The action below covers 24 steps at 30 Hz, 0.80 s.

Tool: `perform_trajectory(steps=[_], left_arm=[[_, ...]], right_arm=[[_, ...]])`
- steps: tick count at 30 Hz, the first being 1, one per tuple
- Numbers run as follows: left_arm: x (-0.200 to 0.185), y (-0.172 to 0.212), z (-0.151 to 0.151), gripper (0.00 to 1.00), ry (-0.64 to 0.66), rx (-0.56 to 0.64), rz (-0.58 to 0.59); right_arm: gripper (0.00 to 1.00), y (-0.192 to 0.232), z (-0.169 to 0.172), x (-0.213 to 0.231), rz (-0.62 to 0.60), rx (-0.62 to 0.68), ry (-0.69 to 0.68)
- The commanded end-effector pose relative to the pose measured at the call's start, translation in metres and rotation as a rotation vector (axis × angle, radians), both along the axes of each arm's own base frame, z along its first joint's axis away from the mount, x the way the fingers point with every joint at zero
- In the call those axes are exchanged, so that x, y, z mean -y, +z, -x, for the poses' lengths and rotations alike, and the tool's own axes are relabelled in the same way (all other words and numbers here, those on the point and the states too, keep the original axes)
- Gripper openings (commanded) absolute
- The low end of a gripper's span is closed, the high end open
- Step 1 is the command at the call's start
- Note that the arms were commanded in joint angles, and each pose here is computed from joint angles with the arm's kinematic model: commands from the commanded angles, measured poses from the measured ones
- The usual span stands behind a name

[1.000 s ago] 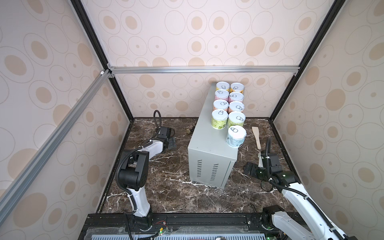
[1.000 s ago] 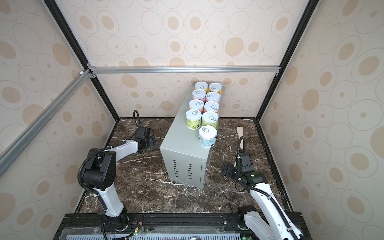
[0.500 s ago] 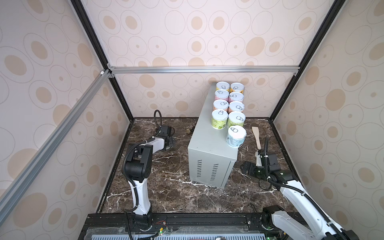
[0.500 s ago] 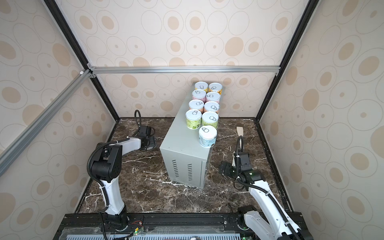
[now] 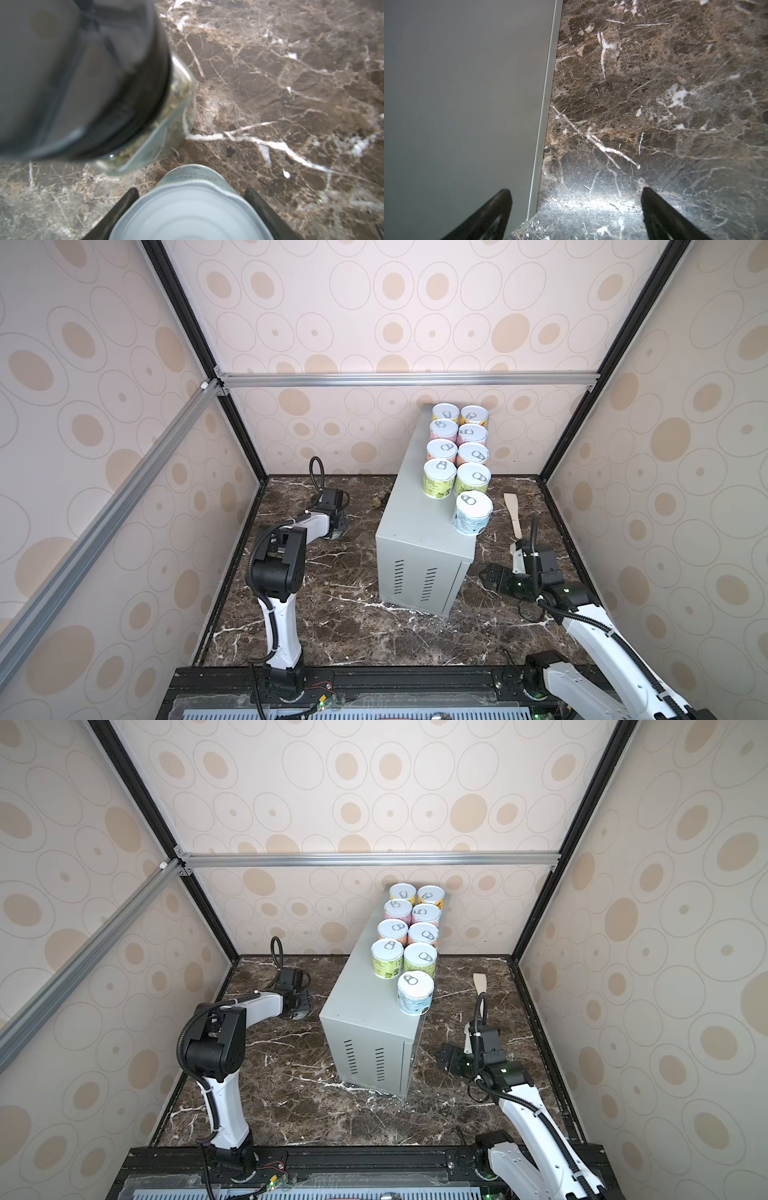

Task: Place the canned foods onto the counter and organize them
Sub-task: 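Lower the left gripper onto the last pale blue can on the floor and close it, then lift the pale blue can with the left gripper up toward the box top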

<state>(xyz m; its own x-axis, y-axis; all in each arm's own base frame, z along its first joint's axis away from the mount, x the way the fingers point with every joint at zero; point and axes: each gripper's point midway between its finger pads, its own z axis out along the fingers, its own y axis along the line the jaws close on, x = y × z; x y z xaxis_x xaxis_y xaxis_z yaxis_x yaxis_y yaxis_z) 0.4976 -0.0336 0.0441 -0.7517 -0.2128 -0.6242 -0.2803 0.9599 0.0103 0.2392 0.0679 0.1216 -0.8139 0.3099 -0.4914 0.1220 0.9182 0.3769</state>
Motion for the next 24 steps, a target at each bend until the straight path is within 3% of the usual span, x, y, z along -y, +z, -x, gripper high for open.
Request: perform_trajectory(steps=[1,11,24], left_arm=[[0.001,0.036,0.001,0.58,-0.002,0.07,0.035],[0.017,0.088,0.041,0.57,-0.068,0.121,0.124],[0.072,0.163,0.119,0.57,-0.26,0.197,0.211]], right_arm=[[0.99,0.009,0.002,-0.001,-0.006,0.011,0.015],[0.99,0.018,0.008,-0.008,-0.038,0.007,0.049],[0.99,0.04,0.029,-0.018,-0.099,-0.008,0.101]])
